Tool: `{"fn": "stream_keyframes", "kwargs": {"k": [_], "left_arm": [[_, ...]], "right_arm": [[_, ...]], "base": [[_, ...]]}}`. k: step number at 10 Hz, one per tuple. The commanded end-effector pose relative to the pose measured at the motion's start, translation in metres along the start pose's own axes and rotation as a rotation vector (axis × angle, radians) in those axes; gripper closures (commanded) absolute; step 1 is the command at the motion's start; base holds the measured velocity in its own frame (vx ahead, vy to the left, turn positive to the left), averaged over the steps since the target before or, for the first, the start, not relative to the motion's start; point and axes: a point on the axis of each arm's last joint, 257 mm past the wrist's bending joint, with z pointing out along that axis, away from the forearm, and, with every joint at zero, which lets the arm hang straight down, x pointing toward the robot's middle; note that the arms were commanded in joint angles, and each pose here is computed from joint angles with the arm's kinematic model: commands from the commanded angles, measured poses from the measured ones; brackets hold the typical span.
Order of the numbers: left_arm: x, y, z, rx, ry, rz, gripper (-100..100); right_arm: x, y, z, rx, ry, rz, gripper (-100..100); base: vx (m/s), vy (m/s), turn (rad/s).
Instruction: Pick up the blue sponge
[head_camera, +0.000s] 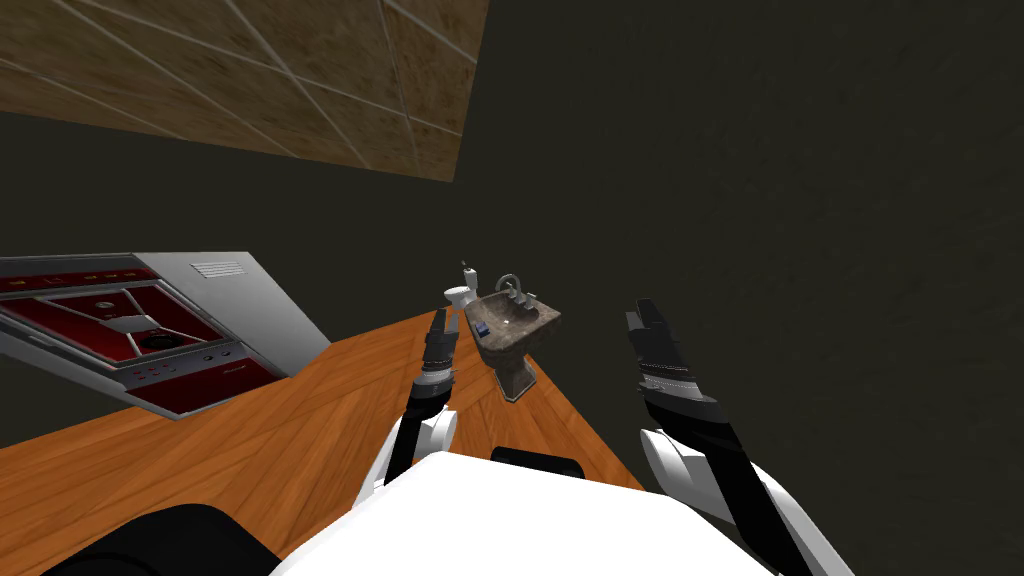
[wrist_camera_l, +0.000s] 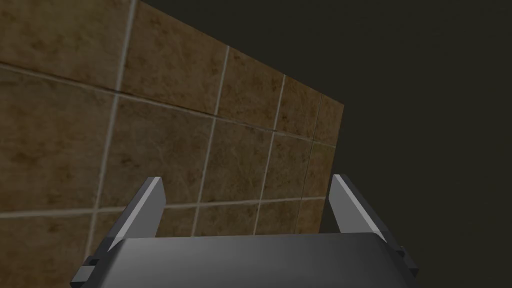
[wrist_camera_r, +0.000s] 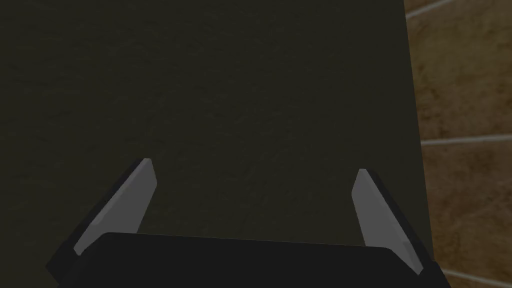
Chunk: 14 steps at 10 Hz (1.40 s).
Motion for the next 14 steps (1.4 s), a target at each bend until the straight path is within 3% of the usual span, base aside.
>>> {"fn": "stream_keyframes", "kwargs": {"k": [1, 3, 4, 8, 9, 10, 11, 14], "left_arm": [[0.003, 0.007, -0.007, -0.014, 0.05, -0.003, -100], [0.006, 0.016, -0.017, -0.038, 0.112, -0.007, -100], [0.006, 0.016, -0.017, -0.039, 0.113, -0.011, -100], [0.008, 0.035, -0.041, -0.099, 0.238, -0.025, -100], [0.008, 0.035, -0.041, -0.1, 0.24, -0.036, -100], [0.008, 0.042, -0.051, -0.126, 0.285, -0.033, -100], [0.008, 0.042, -0.051, -0.128, 0.289, -0.048, -100], [0.006, 0.057, -0.073, -0.191, 0.387, -0.053, -100]], "right_arm": [[0.0, 0.0, 0.0, 0.0, 0.0, 0.0, 0], [0.0, 0.0, 0.0, 0.0, 0.0, 0.0, 0], [0.0, 0.0, 0.0, 0.0, 0.0, 0.0, 0], [0.0, 0.0, 0.0, 0.0, 0.0, 0.0, 0], [0.0, 0.0, 0.0, 0.0, 0.0, 0.0, 0], [0.0, 0.0, 0.0, 0.0, 0.0, 0.0, 0], [0.0, 0.0, 0.0, 0.0, 0.0, 0.0, 0], [0.0, 0.0, 0.0, 0.0, 0.0, 0.0, 0]], "base": [[0.006, -0.009, -0.041], [0.016, -0.015, -0.034], [0.012, -0.011, -0.012], [0.014, -0.014, -0.033], [0.011, -0.01, -0.018], [0.013, -0.015, -0.041], [0.012, -0.012, -0.02], [0.016, -0.015, -0.038]]}}
